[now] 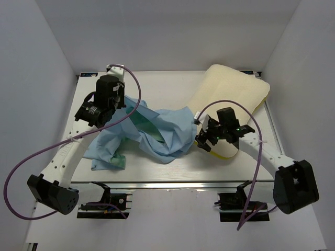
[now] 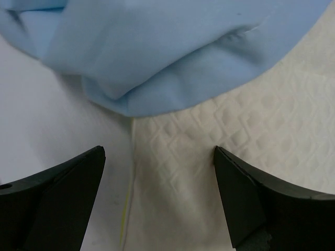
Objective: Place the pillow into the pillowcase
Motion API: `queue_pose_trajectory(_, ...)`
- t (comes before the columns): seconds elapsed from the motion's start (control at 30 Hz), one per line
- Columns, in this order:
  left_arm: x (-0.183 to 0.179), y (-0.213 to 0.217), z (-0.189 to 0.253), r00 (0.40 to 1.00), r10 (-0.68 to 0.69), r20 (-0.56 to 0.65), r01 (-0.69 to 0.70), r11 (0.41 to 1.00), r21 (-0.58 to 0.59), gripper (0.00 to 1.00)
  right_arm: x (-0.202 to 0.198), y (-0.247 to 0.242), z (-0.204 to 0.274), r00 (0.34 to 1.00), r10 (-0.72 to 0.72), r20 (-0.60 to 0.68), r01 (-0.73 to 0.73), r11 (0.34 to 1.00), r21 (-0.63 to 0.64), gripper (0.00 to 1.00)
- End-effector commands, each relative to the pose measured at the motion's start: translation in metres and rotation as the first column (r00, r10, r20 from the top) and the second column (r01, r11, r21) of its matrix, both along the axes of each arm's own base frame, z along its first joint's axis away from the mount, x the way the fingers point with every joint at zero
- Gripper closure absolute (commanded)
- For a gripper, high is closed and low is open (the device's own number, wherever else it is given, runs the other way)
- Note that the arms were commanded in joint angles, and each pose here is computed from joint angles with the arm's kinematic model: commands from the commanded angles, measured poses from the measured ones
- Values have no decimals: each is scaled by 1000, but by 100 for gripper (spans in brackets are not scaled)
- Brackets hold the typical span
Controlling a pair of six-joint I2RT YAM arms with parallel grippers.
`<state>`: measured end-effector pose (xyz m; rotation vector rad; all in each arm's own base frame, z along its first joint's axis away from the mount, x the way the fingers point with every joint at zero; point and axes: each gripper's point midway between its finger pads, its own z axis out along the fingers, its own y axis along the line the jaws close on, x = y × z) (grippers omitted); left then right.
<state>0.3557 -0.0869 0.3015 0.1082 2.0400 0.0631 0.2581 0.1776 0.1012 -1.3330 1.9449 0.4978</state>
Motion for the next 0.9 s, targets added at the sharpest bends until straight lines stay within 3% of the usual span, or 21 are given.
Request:
queue_pose_trajectory(0.0,-8,6,15,999,15,41,-14,1000,-21,100,51,-8,6,970,-192,150,200,979,-38,11)
queue_pose_trajectory(0.13,-7,7,17,999,12,40,-11,1000,-7,100,70,-20,1,937,-265,226,286,956,-64,12)
queue_pose_trajectory(0.23,-6,5,15,999,6,38,-5,1000,-15,100,74,-29,-15,928,-287,236,320,941,-115,23)
queue_pose_trajectory(0.37,-4,-6,7,999,-22,26,24,998,-57,100,79,-42,-34,922,-327,209,359,922,-143,66)
queue_pose_trajectory(0.4,-3,-12,5,999,-41,23,43,996,-80,100,82,-41,-33,924,-332,189,357,926,-123,90)
queue_pose_trajectory(0.43,-2,-14,4,999,-50,18,51,995,-89,100,84,-44,-34,923,-347,166,368,923,-117,100)
queue_pose_trajectory(0.6,9,-22,-1,998,-59,8,59,993,-99,100,113,-93,-8,863,-492,117,502,862,-76,100)
queue_pose_trajectory(0.73,19,-27,-1,998,-70,1,70,993,-94,100,142,-130,64,795,-572,200,576,816,43,100)
queue_pose_trajectory(0.87,28,-34,-4,997,-82,-7,81,992,-98,100,131,-126,92,818,-538,205,535,842,75,100)
